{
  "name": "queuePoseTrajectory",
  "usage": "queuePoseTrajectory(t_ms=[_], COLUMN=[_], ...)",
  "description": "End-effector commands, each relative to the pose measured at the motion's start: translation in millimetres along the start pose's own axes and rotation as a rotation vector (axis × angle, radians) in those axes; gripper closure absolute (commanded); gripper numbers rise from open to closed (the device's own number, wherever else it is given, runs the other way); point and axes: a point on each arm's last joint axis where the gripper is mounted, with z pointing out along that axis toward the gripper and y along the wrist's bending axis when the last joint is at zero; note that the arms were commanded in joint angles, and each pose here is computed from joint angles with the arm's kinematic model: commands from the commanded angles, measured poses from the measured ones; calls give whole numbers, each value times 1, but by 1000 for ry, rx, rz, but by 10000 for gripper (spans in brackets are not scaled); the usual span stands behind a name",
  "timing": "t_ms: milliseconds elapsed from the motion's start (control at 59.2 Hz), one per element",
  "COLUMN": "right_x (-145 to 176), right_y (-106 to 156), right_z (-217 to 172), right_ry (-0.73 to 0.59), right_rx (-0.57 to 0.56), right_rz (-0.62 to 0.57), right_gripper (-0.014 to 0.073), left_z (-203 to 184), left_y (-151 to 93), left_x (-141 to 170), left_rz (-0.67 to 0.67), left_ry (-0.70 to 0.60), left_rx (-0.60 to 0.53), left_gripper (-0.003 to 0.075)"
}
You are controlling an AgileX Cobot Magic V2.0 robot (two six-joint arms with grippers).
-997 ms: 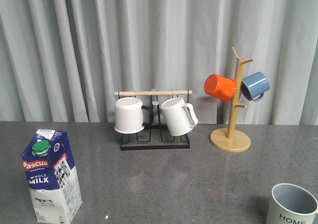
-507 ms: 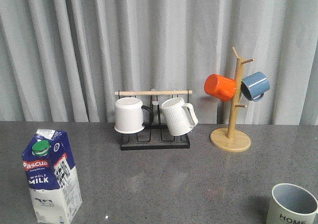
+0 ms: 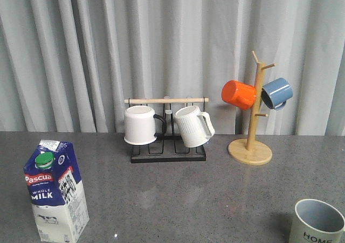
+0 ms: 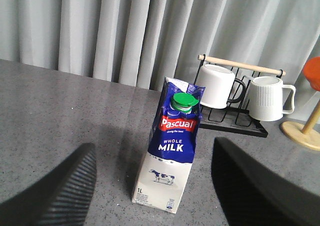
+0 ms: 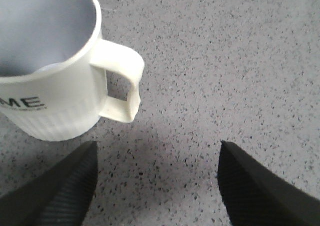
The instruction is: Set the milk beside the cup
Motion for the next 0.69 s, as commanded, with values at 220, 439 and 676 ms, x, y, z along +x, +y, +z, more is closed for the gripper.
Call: queuePoseTrajectory(t_ms=[220,439,676], right_x=[-16,-23,-32], right_y=[3,10,11], right_z=[10,39,70], right_ry=[-83,-61,-30], right_rx=[-21,-35,14], right_rz=[-36,-90,-202], right_gripper=[109,145,297], left_z=[-1,-1,-1], left_y=[-4,-4,-4], left_x=[-15,-15,-13], left_rz=[-7,-7,-5], left_ry=[-84,-83,-68], left_rx=[26,26,22], left_gripper=[237,237,237])
